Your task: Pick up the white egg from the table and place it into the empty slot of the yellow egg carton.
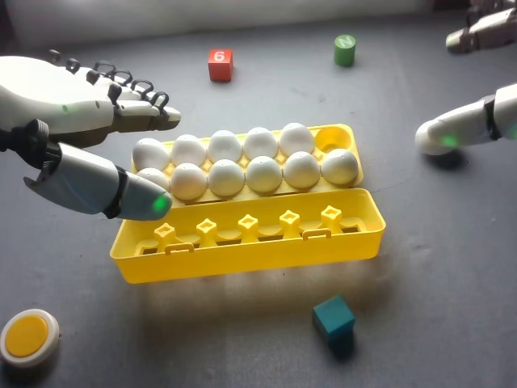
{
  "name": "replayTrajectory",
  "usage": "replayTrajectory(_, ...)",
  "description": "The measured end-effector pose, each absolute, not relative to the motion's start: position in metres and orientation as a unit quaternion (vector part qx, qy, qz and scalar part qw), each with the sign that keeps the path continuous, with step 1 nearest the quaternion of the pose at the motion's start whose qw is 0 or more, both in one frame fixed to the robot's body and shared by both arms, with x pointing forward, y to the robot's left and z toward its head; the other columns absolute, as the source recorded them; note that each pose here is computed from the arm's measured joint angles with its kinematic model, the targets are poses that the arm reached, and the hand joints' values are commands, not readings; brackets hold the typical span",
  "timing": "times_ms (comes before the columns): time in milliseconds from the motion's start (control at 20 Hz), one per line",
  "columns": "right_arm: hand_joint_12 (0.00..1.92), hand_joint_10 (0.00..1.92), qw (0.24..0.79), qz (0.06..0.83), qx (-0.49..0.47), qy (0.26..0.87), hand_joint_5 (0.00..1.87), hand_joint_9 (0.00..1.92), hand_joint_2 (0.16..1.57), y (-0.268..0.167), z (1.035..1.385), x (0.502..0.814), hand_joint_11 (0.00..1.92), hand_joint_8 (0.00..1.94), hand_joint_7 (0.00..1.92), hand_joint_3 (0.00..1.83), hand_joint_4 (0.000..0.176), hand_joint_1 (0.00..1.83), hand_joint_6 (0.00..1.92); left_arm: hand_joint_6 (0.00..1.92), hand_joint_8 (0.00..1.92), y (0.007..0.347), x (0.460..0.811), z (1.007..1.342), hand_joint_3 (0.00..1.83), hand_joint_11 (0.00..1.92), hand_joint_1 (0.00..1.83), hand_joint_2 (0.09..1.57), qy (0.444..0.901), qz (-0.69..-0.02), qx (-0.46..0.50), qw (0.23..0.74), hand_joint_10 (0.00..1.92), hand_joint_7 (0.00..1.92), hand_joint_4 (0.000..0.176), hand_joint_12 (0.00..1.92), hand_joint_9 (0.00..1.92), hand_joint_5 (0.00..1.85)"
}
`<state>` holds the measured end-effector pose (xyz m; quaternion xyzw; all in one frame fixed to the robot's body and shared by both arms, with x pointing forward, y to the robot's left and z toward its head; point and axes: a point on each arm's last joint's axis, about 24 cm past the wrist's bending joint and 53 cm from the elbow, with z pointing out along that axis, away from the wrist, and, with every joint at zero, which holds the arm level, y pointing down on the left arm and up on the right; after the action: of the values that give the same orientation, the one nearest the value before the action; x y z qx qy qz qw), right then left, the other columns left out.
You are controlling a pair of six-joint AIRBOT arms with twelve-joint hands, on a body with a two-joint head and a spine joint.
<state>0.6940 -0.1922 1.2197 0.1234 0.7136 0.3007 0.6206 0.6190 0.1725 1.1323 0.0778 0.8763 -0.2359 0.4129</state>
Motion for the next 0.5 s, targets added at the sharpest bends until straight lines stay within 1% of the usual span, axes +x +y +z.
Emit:
replayTrajectory(50,0.0,0.0,0.619,0.297,0.124,0.716,0.75,0.0,0.7,-0.193,1.214,0.697,0.0,0.0,0.0,0.02,0.086,0.49,0.01,0.01,0.01,0.172,0.619,1.132,0.01,0.0,0.0,1.15,0.876,-0.236,0.078,0.413,0.0,0.02,0.0,0.0,0.0,0.04)
replayTrajectory(100,0.0,0.0,0.619,0.295,0.122,0.717,0.75,0.0,0.71,-0.191,1.213,0.699,0.0,0.0,0.0,0.02,0.096,0.52,0.01,0.01,0.01,0.172,0.619,1.132,0.0,0.0,0.0,1.15,0.876,-0.236,0.078,0.413,0.0,0.02,0.0,0.0,0.0,0.04)
replayTrajectory(150,0.0,0.0,0.624,0.285,0.119,0.718,0.75,0.0,0.72,-0.192,1.208,0.702,0.0,0.0,0.0,0.02,0.098,0.52,0.01,0.01,0.01,0.172,0.619,1.132,0.0,0.0,0.0,1.15,0.876,-0.236,0.078,0.413,0.0,0.02,0.0,0.0,0.0,0.04)
replayTrajectory(200,0.0,0.0,0.628,0.28,0.118,0.717,0.78,0.0,0.72,-0.193,1.206,0.705,0.0,0.0,0.0,0.02,0.08,0.6,0.02,0.01,0.01,0.172,0.619,1.132,0.01,0.0,0.0,1.15,0.876,-0.236,0.078,0.413,0.0,0.03,0.0,0.0,0.01,0.05)
replayTrajectory(250,0.0,0.0,0.629,0.279,0.123,0.715,0.73,0.0,0.79,-0.193,1.204,0.709,0.0,0.0,0.01,0.02,0.075,0.58,0.0,0.02,0.02,0.172,0.619,1.132,0.0,0.02,0.0,1.15,0.876,-0.236,0.078,0.413,0.01,0.05,0.0,0.01,0.03,0.07)
replayTrajectory(300,0.0,0.0,0.631,0.277,0.125,0.714,0.74,0.0,0.79,-0.195,1.204,0.712,0.0,0.01,0.05,0.01,0.079,0.62,0.01,0.02,0.02,0.173,0.619,1.132,0.0,0.02,0.0,1.15,0.876,-0.236,0.078,0.413,0.01,0.06,0.0,0.01,0.04,0.07)
replayTrajectory(350,0.0,0.0,0.635,0.274,0.128,0.711,0.73,0.0,0.79,-0.196,1.204,0.718,0.0,0.02,0.06,0.01,0.071,0.64,0.0,0.01,0.01,0.173,0.62,1.132,0.0,0.03,0.0,1.15,0.876,-0.235,0.077,0.413,0.01,0.07,0.0,0.02,0.05,0.08)
replayTrajectory(400,0.0,0.0,0.638,0.272,0.13,0.709,0.72,0.0,0.8,-0.197,1.203,0.723,0.0,0.01,0.05,0.01,0.083,0.62,0.0,0.0,0.0,0.173,0.62,1.132,0.0,0.01,0.0,1.15,0.876,-0.235,0.077,0.413,0.0,0.07,0.0,0.01,0.04,0.08)
replayTrajectory(450,0.0,0.0,0.638,0.27,0.132,0.709,0.71,0.0,0.8,-0.196,1.2,0.728,0.0,0.0,0.04,0.01,0.074,0.65,0.0,0.0,0.0,0.173,0.62,1.132,0.0,0.0,0.0,1.15,0.876,-0.235,0.077,0.413,0.0,0.06,0.0,0.01,0.03,0.08)
replayTrajectory(500,0.0,0.0,0.638,0.268,0.134,0.71,0.71,0.0,0.79,-0.196,1.196,0.732,0.0,0.0,0.03,0.01,0.078,0.65,0.0,0.0,0.0,0.173,0.62,1.132,0.0,0.0,0.0,1.15,0.876,-0.235,0.077,0.413,0.0,0.05,0.0,0.01,0.03,0.06)
